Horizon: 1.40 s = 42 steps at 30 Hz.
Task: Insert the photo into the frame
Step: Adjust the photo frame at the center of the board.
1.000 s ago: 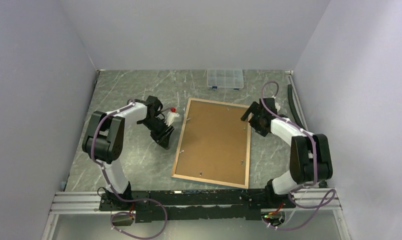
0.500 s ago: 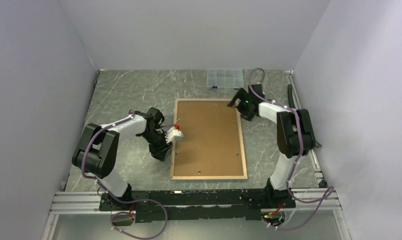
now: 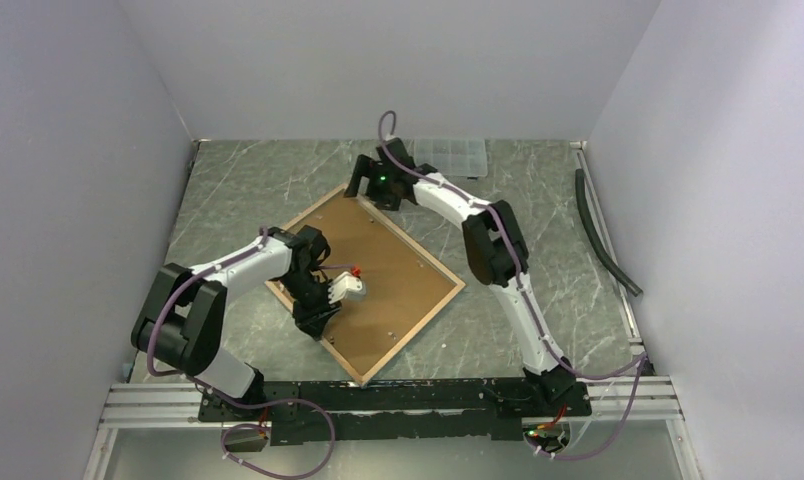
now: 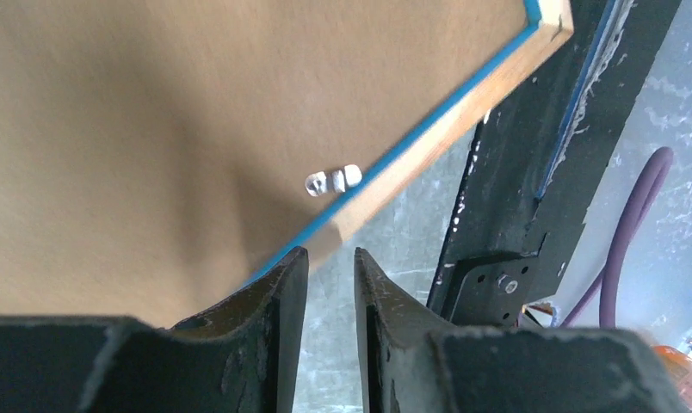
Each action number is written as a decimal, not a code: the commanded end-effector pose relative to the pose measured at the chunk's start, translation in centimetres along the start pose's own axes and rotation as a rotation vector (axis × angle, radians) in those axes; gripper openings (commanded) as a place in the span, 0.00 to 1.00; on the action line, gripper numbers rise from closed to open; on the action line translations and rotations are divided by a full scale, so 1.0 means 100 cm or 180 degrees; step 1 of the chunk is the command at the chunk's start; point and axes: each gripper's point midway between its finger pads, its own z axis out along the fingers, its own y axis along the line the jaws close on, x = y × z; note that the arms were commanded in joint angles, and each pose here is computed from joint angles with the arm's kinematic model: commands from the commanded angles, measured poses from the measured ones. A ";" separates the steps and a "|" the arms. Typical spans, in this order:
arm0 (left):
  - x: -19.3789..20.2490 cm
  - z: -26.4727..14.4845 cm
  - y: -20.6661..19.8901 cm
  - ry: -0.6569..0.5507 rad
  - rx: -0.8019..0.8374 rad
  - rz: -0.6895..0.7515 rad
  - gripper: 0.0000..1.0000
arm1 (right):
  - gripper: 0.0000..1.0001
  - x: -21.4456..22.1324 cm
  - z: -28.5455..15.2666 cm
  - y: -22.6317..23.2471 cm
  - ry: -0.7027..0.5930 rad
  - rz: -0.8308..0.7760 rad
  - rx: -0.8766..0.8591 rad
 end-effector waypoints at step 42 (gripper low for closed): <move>0.068 -0.117 0.249 -0.0782 -0.1359 -0.2266 0.22 | 1.00 0.166 -0.197 -0.097 0.0490 0.1109 -0.0063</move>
